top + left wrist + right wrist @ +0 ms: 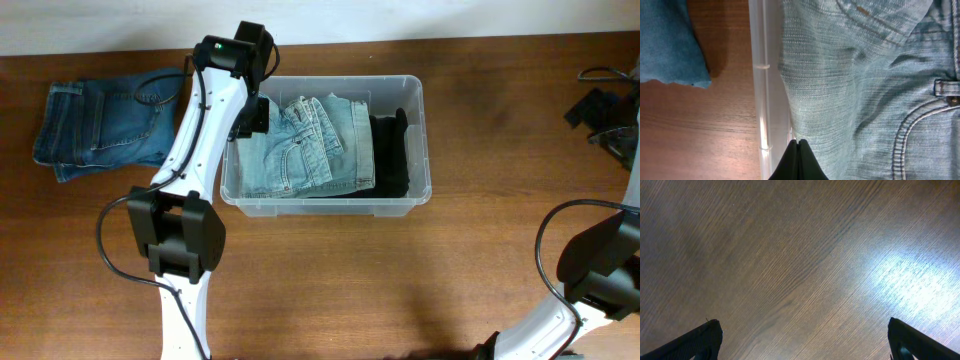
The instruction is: Pack container
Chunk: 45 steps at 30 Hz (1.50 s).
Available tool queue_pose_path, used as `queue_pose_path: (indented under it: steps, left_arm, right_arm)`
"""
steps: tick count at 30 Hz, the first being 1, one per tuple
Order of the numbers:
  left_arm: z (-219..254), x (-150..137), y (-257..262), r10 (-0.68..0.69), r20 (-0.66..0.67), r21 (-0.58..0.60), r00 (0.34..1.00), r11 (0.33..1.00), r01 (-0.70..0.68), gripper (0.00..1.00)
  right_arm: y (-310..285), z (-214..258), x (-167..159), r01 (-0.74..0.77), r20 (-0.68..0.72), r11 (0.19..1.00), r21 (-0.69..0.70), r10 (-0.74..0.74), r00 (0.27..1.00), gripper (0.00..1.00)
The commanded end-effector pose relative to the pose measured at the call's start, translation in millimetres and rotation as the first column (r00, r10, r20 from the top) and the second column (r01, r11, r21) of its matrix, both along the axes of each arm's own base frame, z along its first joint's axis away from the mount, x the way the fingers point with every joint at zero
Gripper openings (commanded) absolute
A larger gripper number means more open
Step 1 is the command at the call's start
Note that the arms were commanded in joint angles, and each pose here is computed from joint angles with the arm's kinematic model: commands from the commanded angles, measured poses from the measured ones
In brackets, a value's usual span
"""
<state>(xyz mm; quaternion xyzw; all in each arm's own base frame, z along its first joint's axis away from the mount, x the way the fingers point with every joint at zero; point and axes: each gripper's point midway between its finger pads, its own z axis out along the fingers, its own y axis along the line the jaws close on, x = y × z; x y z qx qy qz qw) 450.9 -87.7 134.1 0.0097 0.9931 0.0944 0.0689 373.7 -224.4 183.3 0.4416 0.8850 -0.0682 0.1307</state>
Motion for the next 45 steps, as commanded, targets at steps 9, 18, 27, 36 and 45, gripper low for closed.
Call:
queue_pose_path:
  steps: [9, 18, 27, 36, 45]
  left_arm:
    - [-36, 3, 0, 0.015, -0.063, 0.022, 0.998, 1.000, -0.014, 0.01]
    - [-39, 13, -3, 0.014, -0.029, 0.010, 0.999, 1.000, -0.014, 0.01]
    - [-42, 22, -9, 0.012, -0.002, -0.021, 1.000, 1.000, -0.012, 0.01]
    - [-74, 23, -16, 0.005, -0.057, -0.044, 0.998, 0.999, -0.007, 0.01]
    - [-82, 23, -24, -0.007, -0.067, -0.057, 0.998, 0.998, 0.003, 0.01]
  right_arm:
    - [-3, -5, -1, 0.010, -0.018, 1.000, -0.005, -0.011, 1.000, 0.98]
    - [-3, -5, -1, 0.010, -0.019, 1.000, -0.005, -0.011, 1.000, 0.98]
    - [-3, -5, -1, 0.010, -0.019, 1.000, -0.005, -0.011, 1.000, 0.98]
    - [-3, -5, -1, 0.010, -0.019, 1.000, -0.005, -0.011, 1.000, 0.98]
    - [-3, -5, -1, 0.010, -0.018, 1.000, -0.005, -0.011, 1.000, 0.99]
